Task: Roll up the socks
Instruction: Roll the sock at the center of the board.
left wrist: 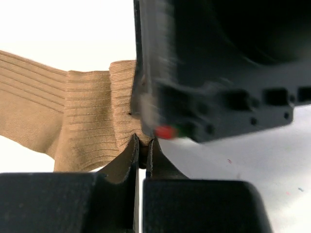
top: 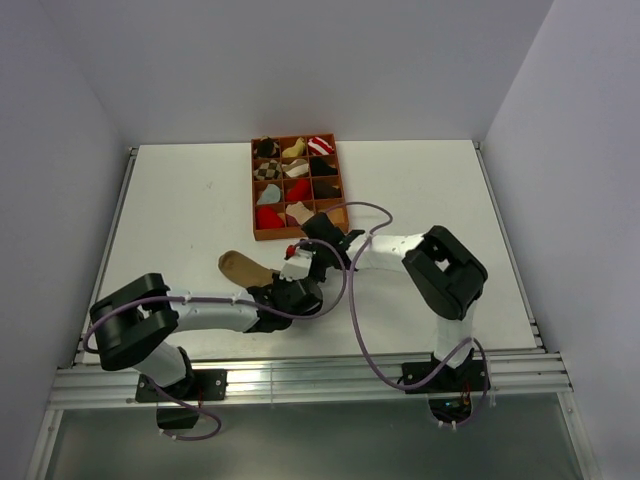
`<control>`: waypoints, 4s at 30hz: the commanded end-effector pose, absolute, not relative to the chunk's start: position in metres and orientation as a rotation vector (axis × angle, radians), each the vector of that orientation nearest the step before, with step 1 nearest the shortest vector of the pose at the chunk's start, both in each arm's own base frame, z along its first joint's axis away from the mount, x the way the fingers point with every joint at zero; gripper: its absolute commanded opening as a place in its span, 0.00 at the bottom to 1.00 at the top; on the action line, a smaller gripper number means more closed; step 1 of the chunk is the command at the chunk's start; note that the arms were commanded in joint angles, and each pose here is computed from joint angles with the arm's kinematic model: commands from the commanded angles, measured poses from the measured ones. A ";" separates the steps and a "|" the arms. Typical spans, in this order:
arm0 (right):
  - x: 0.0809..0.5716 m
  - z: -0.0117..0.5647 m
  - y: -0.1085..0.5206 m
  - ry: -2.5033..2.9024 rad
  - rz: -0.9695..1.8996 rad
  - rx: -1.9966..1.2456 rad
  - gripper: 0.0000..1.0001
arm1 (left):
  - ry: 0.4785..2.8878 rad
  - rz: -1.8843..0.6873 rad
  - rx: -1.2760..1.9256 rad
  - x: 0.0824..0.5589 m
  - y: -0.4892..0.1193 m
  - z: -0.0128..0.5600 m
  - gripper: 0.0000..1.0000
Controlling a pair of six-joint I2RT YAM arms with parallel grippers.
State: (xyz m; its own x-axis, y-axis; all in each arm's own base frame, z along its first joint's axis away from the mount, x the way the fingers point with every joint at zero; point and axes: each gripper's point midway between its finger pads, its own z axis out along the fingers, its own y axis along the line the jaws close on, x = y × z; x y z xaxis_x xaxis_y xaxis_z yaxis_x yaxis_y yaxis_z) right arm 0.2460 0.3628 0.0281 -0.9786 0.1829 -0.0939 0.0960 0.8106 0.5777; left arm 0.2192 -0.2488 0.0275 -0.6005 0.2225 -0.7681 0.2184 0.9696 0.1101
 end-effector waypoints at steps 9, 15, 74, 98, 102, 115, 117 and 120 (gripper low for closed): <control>0.256 0.086 0.356 2.504 1.245 0.233 0.58 | 2.476 -0.676 0.177 0.201 -0.266 0.029 0.00; 0.258 0.089 0.352 2.427 1.282 0.238 0.61 | 2.486 -0.978 0.072 0.207 -0.267 0.042 0.00; 0.253 0.012 0.333 2.980 0.540 0.115 0.00 | 2.232 -0.390 -0.117 0.255 -0.204 0.091 0.58; 0.248 0.004 0.334 3.045 0.541 0.116 0.00 | 2.258 -0.112 0.226 0.239 -0.265 0.038 0.47; 0.247 0.003 0.336 3.047 0.558 0.122 0.00 | 2.280 -0.074 0.262 0.233 -0.264 0.027 0.32; 0.266 0.053 0.357 2.745 1.043 0.216 0.24 | 2.353 -0.261 0.150 0.226 -0.253 0.032 0.01; 0.269 0.065 0.356 2.662 1.117 0.236 0.40 | 2.381 -0.384 0.106 0.225 -0.250 0.033 0.01; 0.276 0.082 0.352 2.538 1.196 0.264 0.54 | 2.390 -0.560 0.025 0.227 -0.245 0.038 0.01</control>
State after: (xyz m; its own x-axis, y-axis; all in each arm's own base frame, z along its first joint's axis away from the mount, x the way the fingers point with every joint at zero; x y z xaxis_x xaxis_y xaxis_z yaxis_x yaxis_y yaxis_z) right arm 0.2575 0.3455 0.0390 -0.9654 0.2273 -0.1276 0.0851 0.7375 0.6699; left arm 0.2340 -0.2432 0.0353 -0.7217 -0.0422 -0.6910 0.1639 0.9593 -0.2298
